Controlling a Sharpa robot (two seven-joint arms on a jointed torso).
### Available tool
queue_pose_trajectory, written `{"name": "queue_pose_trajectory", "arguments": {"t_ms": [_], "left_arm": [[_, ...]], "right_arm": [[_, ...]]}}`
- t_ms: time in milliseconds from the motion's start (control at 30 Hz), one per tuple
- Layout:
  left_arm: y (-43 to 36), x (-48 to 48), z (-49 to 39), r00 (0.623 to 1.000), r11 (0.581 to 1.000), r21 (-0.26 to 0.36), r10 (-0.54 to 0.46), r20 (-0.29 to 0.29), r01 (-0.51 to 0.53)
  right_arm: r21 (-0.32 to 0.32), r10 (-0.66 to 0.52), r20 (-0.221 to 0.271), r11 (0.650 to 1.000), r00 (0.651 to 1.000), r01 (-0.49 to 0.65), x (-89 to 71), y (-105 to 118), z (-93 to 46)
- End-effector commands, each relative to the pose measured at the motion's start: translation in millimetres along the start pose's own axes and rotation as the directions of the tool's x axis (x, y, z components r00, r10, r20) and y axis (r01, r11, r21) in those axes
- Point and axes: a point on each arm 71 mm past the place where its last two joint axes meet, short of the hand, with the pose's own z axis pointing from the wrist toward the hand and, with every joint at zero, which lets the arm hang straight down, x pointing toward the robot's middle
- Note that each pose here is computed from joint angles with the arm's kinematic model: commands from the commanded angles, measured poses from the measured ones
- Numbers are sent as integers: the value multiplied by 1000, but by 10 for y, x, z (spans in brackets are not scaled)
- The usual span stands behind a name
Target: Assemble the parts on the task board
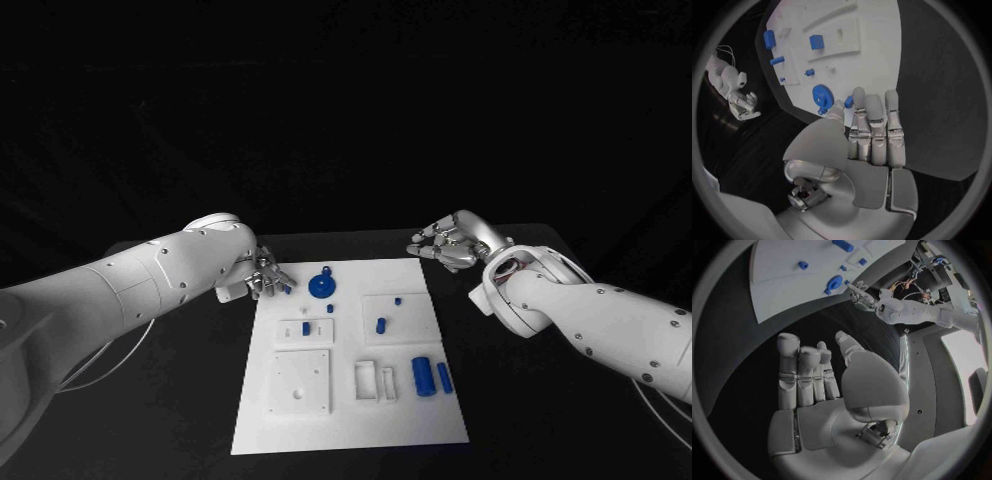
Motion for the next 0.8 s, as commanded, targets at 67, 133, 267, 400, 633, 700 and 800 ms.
{"name": "queue_pose_trajectory", "arguments": {"t_ms": [67,133,267,400,633,700,800], "left_arm": [[-37,17,2,1000,1000,22,-11,-13,12],[-37,16,2,1000,1000,22,-14,-12,14],[-37,17,3,1000,1000,24,-16,-11,16],[-40,19,3,1000,999,26,-18,-11,19],[-50,25,3,1000,999,29,-22,-11,22],[-50,26,3,1000,999,30,-22,-12,22],[-47,28,3,1000,999,29,-22,-12,22]], "right_arm": [[-11,-4,-6,1000,1000,4,8,12,3],[-11,-4,-7,1000,1000,4,9,13,3],[-11,-4,-7,1000,1000,4,11,13,5],[-11,-4,-7,1000,1000,4,12,13,6],[-12,-4,-7,1000,1000,4,15,15,8],[-12,-4,-7,1000,1000,4,15,15,8],[-12,-4,-7,1000,1000,4,15,14,9]]}}
